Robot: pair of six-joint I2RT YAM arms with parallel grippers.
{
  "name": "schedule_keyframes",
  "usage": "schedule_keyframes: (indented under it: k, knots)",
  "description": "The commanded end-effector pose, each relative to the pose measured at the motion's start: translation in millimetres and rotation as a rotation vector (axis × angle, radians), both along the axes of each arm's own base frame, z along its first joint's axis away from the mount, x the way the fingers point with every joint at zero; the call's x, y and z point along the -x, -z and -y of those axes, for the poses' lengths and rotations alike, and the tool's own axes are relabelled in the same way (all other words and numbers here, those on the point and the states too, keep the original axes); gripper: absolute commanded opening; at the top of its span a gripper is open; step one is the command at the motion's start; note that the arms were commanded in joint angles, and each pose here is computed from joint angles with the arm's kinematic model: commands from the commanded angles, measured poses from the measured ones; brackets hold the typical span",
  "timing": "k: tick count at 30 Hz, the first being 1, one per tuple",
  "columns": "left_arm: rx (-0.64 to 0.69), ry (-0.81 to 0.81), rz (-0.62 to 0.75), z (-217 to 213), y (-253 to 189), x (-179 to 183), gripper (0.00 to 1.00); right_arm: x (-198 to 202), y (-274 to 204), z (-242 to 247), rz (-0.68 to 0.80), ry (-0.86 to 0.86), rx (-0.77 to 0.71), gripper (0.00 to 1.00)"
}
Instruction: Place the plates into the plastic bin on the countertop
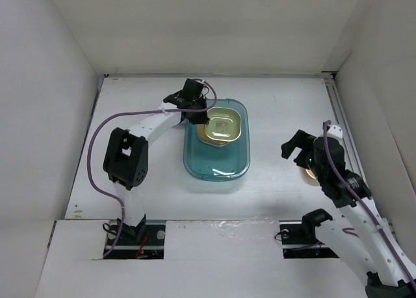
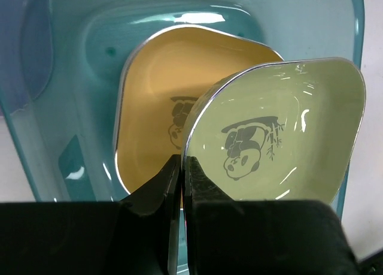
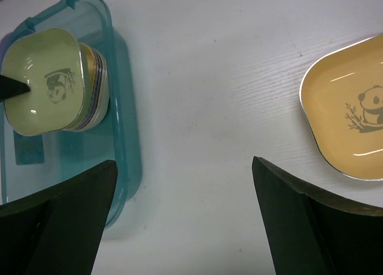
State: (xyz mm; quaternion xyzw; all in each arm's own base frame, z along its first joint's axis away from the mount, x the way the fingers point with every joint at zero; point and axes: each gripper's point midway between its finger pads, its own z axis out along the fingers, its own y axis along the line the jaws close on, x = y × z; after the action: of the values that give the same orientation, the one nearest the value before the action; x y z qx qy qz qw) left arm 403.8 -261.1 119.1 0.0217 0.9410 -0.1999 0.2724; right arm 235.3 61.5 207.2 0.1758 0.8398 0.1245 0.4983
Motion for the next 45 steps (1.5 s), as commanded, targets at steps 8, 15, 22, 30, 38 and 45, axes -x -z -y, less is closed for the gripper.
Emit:
schedule_keyframes:
  k: [8, 15, 22, 30, 38, 45]
  knots:
    - [-0.027, -0.141, 0.108, -27.5, -35.7, -19.8, 0.16, -4.0, 4.9, 9.8, -0.024, 0.094, -0.015, 1.00]
    - [0.006, -0.137, 0.149, -26.2, -56.6, -19.0, 0.61, -12.2, 41.5, 30.5, -0.125, 0.247, 0.021, 1.00]
    - [0.092, -0.102, 0.256, -17.6, -121.4, -3.0, 1.00, -48.0, 81.2, 56.4, -0.221, 0.293, 0.052, 1.00]
    - [0.131, -0.171, 0.352, -36.6, -166.4, 11.9, 1.00, -82.0, 123.2, 78.6, -0.372, 0.279, 0.081, 0.94]
    - [0.124, -0.369, 0.322, -94.3, -153.4, -6.1, 1.00, -97.0, 157.3, 92.6, -0.494, 0.270, 0.095, 0.63]
    - [0.152, -0.615, 0.243, -178.9, -109.6, -21.2, 1.00, -129.2, 152.9, 99.2, -0.496, 0.275, 0.127, 0.00]
